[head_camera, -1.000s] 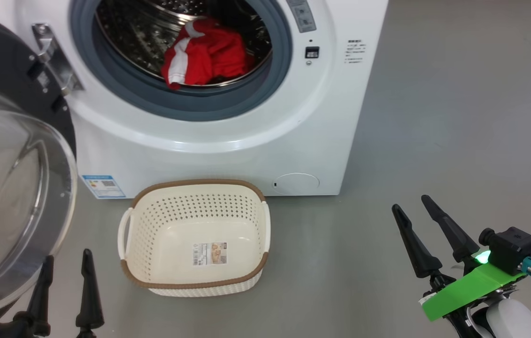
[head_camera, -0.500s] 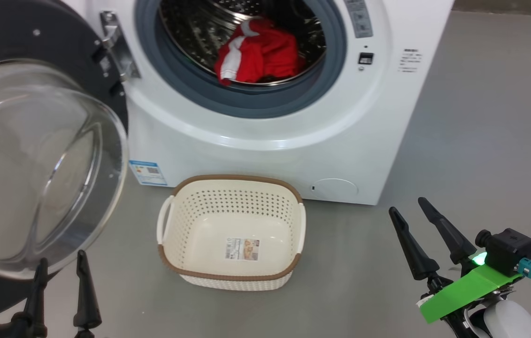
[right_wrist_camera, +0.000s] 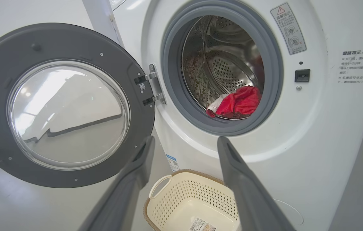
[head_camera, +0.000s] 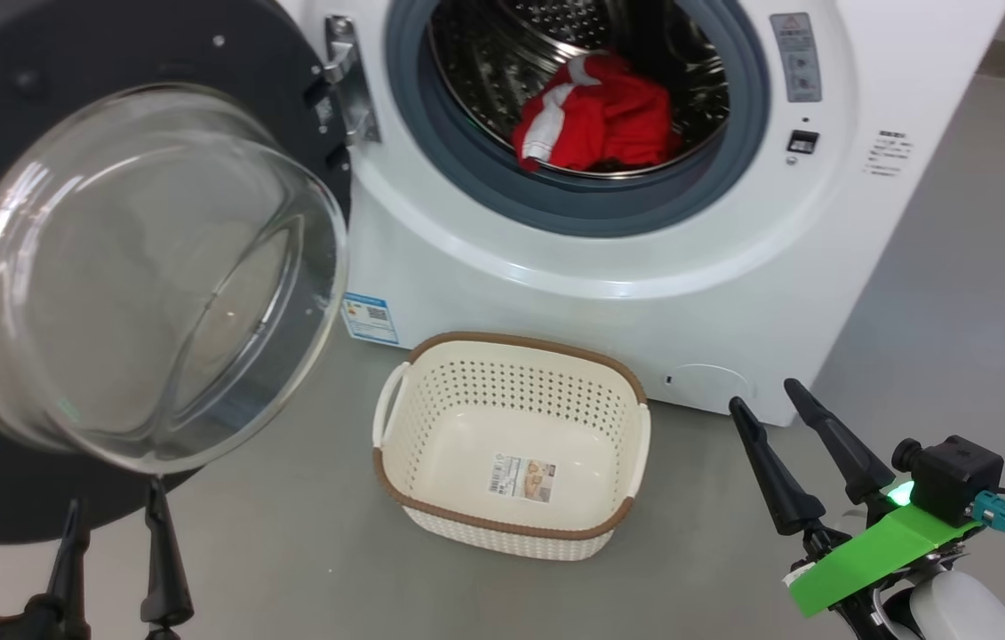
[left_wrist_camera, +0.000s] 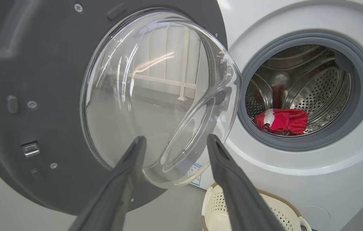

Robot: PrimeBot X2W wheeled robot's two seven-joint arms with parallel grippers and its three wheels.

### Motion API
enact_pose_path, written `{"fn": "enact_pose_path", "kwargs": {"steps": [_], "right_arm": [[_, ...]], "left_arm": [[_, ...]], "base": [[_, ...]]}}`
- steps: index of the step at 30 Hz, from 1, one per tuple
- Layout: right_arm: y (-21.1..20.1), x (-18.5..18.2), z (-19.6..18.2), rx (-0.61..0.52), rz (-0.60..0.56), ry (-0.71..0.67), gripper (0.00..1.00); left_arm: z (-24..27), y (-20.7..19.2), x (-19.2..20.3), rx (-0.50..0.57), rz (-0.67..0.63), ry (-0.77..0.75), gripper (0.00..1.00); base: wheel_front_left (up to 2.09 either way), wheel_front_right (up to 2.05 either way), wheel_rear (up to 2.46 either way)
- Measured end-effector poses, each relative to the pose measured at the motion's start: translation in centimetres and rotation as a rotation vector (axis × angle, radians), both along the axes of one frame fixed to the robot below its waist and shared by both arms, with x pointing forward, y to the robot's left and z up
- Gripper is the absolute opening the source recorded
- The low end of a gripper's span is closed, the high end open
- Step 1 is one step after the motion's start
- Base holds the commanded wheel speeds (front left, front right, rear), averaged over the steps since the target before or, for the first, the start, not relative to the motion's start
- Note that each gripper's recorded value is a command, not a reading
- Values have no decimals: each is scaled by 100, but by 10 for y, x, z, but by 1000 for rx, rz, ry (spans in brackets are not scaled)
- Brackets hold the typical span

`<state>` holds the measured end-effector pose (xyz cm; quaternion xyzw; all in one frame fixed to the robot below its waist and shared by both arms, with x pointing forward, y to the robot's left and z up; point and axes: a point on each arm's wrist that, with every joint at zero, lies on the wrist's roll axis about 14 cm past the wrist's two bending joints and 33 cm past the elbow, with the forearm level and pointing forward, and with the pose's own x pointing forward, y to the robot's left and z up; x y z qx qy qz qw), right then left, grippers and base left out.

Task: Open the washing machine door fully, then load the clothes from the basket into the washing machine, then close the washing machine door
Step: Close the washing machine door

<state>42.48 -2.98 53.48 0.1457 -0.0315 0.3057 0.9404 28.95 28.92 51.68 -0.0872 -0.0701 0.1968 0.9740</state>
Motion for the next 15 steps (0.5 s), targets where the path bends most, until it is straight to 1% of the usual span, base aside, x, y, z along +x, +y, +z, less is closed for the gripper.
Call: {"fn": "enact_pose_path", "kwargs": {"steps": [7,15], "right_arm": [[25,0,3,5,64,-6,100],[44,-2,4,7,113,-8,100]], "left_arm": [[-3,15,-24,-2,69,8,100],[0,25,-38,8,115,6,100]], "base": [[0,0,0],[0,0,0]]}}
